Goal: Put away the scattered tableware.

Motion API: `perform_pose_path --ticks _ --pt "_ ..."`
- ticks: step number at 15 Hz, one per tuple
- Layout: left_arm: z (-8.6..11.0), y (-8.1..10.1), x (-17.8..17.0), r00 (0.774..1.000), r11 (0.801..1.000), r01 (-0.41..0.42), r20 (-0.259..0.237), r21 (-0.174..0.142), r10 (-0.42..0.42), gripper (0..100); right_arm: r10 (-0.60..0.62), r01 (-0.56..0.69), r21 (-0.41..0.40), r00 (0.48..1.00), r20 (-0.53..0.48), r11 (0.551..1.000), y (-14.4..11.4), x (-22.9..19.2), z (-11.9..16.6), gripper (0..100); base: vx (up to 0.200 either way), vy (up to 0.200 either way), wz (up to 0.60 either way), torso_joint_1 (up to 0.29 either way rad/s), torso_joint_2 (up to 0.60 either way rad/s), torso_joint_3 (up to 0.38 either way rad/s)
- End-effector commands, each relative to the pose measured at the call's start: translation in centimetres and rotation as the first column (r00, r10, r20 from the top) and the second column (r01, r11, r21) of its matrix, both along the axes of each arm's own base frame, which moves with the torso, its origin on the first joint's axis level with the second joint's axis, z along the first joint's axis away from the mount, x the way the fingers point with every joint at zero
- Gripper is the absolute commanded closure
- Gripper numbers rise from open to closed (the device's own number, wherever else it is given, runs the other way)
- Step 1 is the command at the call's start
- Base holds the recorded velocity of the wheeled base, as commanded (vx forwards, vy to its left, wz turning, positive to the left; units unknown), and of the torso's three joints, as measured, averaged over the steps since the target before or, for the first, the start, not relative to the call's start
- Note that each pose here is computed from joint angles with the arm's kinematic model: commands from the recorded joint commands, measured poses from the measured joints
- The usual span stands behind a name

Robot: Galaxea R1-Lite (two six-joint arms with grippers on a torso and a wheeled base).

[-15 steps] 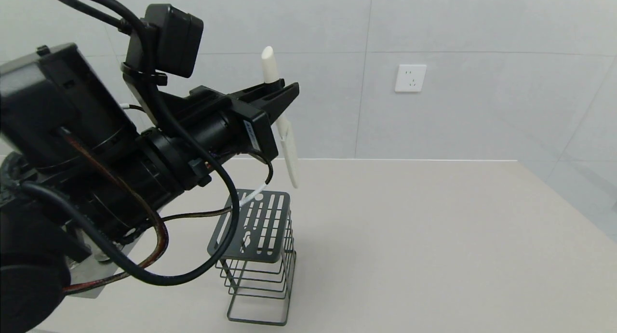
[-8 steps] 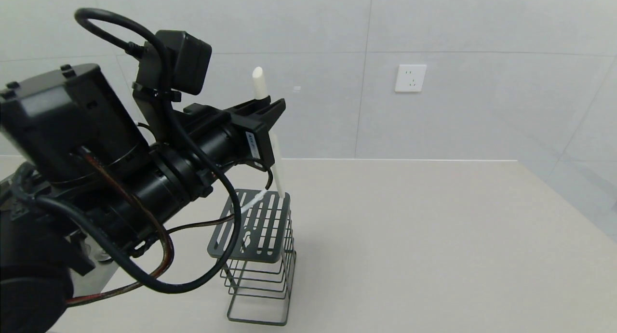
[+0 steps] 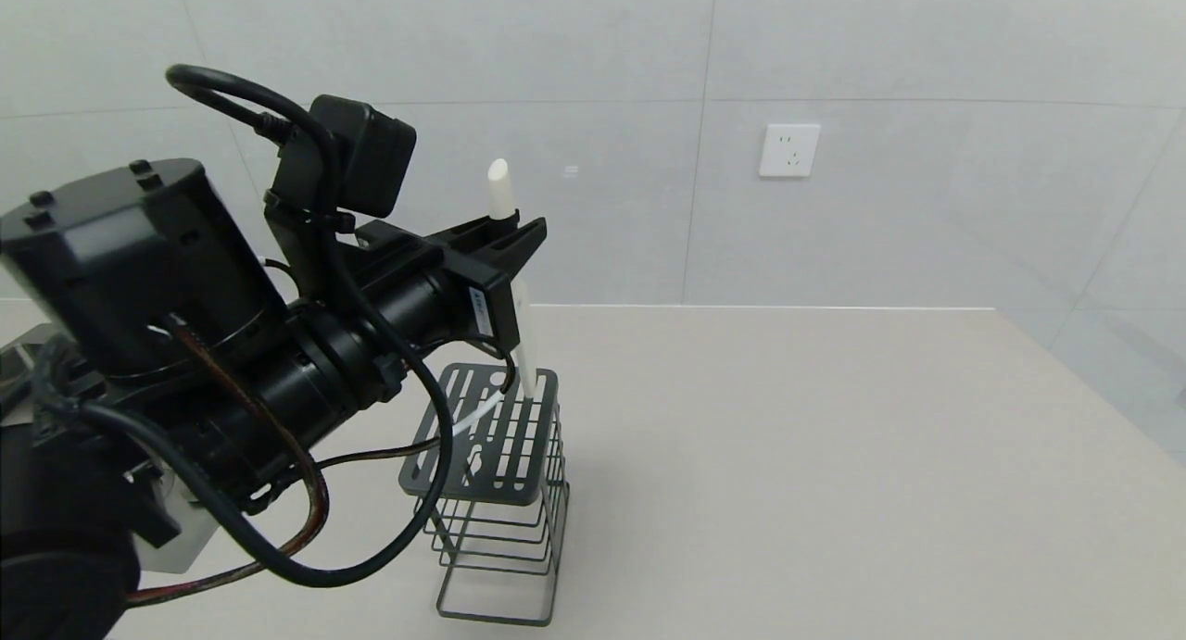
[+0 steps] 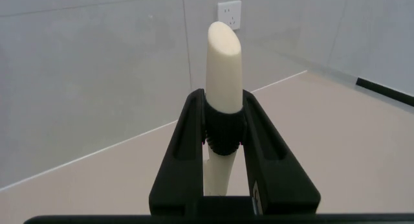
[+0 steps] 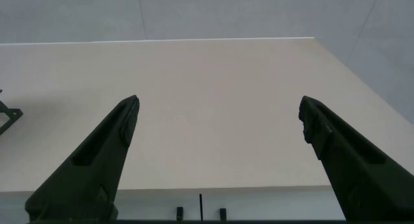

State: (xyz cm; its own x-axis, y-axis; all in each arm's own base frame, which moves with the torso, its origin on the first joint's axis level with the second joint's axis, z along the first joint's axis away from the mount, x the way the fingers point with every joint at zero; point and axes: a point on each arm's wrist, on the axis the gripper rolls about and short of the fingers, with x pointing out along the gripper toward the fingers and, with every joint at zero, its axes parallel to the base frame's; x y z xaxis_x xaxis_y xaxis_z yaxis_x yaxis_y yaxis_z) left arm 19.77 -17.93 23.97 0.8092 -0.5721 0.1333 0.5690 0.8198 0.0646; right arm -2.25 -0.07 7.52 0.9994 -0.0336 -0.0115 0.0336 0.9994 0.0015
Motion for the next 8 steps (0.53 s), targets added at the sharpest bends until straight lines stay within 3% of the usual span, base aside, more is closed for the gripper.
perform_pose_path --ticks 1,8 --pt "-0.3 -0.1 0.3 1.0 1.0 -0.001 -0.008 0.007 0.002 100 0.0 0.0 0.0 1.0 -0.004 1.0 0.0 0.0 0.0 0 0.0 0.0 0.0 0.0 0.0 0.0" --pt "-1.5 -1.0 1.3 1.0 1.0 -0.001 -0.025 0.023 0.002 100 0.0 0.0 0.001 1.0 -0.004 1.0 0.0 0.0 0.0 0 0.0 0.0 0.0 0.0 0.0 0.0"
